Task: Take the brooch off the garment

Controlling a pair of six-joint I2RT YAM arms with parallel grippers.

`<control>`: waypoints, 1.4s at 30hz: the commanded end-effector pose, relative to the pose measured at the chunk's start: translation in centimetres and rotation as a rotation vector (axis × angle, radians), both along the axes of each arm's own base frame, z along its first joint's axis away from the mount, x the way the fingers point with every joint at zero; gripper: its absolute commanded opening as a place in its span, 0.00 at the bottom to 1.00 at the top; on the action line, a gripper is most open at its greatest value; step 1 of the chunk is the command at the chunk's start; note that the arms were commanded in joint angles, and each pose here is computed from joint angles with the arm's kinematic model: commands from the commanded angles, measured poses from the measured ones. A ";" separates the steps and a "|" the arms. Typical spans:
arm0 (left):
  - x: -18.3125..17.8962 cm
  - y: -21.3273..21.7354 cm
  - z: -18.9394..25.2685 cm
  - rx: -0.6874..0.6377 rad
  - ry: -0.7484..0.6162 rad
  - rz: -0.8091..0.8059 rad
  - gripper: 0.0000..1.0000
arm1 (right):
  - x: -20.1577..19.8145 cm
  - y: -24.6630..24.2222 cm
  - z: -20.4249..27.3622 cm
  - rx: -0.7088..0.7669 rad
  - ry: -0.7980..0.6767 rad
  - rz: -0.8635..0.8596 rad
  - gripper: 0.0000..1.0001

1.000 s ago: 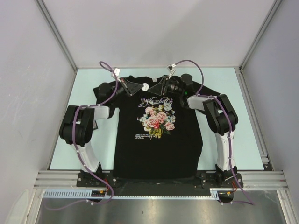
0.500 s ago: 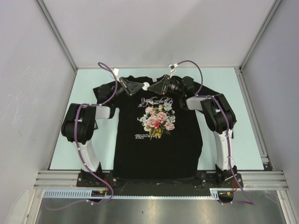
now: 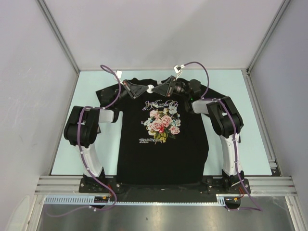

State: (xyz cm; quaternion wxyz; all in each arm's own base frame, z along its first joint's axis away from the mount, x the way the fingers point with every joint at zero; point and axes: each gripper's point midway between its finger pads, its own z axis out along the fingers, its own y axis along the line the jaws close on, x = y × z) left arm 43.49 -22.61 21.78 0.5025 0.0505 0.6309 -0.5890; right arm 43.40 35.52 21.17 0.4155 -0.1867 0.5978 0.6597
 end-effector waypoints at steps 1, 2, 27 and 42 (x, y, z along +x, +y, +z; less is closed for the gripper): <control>-0.3 0.1 0.9 -0.011 -0.060 -0.014 0.00 | -0.1 0.0 0.9 0.032 -0.053 0.001 0.27; -0.3 0.1 0.9 -0.011 -0.061 -0.013 0.00 | -0.1 0.0 1.0 0.035 -0.053 0.002 0.27; -0.5 0.1 1.2 -0.013 -0.069 -0.026 0.00 | -0.3 1.2 1.0 0.030 -0.052 0.013 0.26; -1.3 -0.7 0.9 0.014 -0.101 -0.101 0.00 | 0.5 1.7 0.5 0.020 -0.001 0.029 0.16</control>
